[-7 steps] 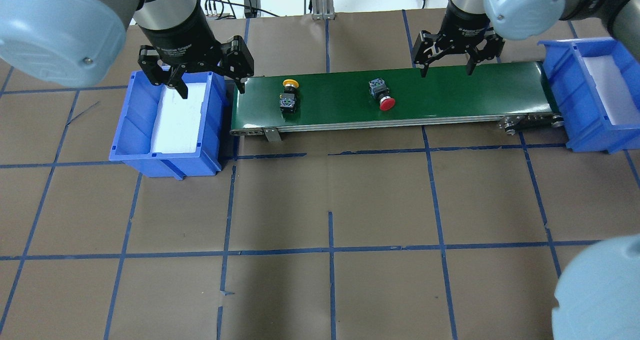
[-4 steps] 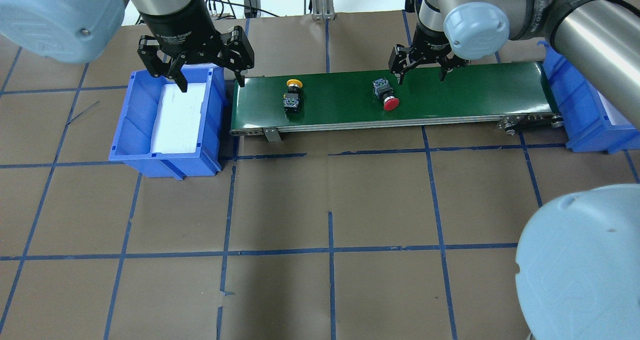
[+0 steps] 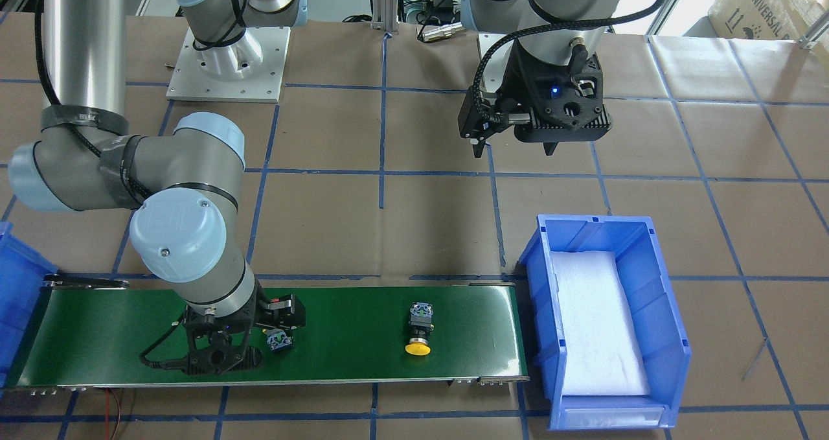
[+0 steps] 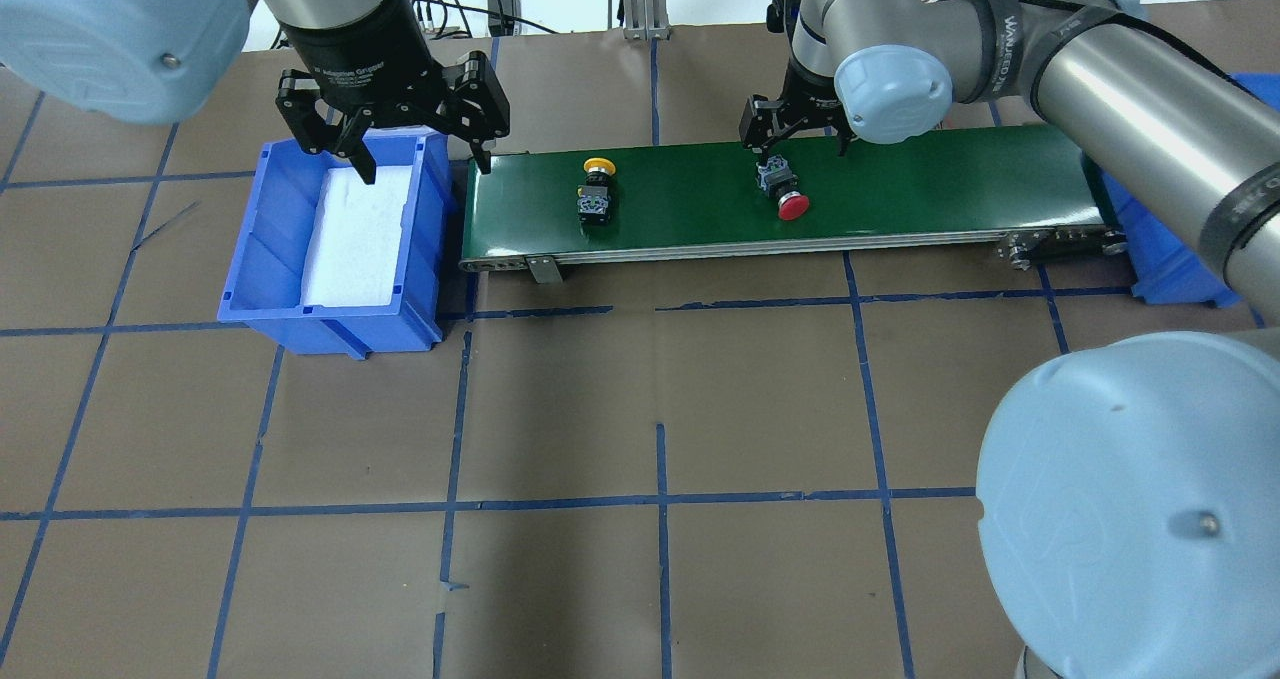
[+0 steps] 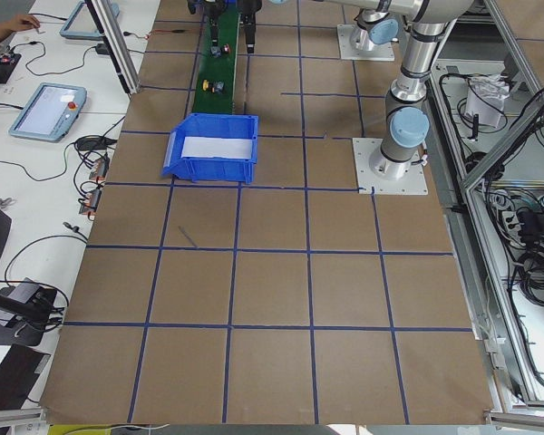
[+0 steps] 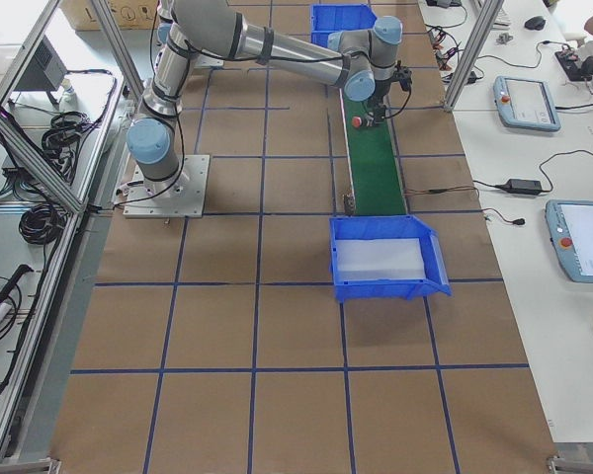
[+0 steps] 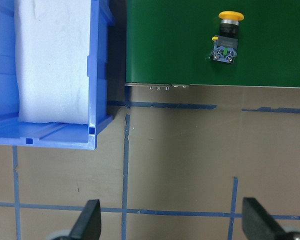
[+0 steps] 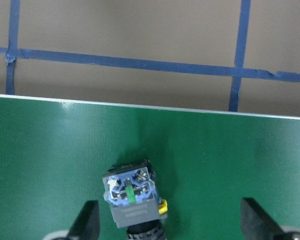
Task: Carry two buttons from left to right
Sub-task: 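Withdraw the left gripper above the bin while the right gripper reaches for the red button, then grasp the red button on the belt with the right gripper and lift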
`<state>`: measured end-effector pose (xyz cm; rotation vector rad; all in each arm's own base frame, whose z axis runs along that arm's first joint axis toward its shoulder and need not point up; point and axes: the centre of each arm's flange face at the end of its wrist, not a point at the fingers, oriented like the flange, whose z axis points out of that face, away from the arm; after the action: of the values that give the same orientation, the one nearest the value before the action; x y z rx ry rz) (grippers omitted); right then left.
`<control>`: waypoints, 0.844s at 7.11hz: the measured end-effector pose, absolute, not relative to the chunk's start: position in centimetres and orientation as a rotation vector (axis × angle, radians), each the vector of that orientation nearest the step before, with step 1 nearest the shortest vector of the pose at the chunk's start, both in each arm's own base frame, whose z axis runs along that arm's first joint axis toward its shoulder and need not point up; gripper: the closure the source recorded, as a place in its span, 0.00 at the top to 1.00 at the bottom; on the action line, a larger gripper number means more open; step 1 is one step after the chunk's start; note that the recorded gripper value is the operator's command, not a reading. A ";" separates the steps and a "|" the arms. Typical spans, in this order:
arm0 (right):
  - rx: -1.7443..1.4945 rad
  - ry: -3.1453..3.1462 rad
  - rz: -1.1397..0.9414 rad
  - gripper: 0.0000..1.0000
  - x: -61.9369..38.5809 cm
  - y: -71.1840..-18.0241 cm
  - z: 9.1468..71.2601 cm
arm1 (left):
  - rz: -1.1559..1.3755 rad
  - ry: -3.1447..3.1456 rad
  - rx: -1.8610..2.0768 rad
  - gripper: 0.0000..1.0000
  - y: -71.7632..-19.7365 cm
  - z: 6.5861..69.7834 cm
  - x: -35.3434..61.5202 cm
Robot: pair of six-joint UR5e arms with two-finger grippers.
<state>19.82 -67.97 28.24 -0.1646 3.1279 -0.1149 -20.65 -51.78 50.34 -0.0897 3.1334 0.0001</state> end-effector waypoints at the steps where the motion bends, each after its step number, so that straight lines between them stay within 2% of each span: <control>1: -0.169 3.127 -0.115 0.96 20.1 -68.3 27.8 | 0.000 3.134 -0.090 1.00 -51.8 50.3 -20.7; 3: -0.176 3.136 -0.092 0.81 20.2 -68.6 26.6 | -0.002 3.135 -0.090 1.00 -51.8 50.4 -20.6; 4: -0.179 3.142 -0.075 0.57 20.2 -68.5 25.9 | 0.000 3.134 -0.090 1.00 -51.6 50.5 -20.6; 5: -0.183 3.144 -0.065 0.27 20.2 -68.5 25.5 | 0.005 3.133 -0.089 1.00 -51.4 50.5 -20.6; 6: -0.185 3.145 -0.063 0.09 20.2 -68.6 25.5 | 0.006 3.133 -0.089 1.00 -51.3 50.6 -20.6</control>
<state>20.22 -68.59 25.45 -0.1849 3.1453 -0.0632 -20.56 -51.29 50.59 -0.0892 3.1334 0.0058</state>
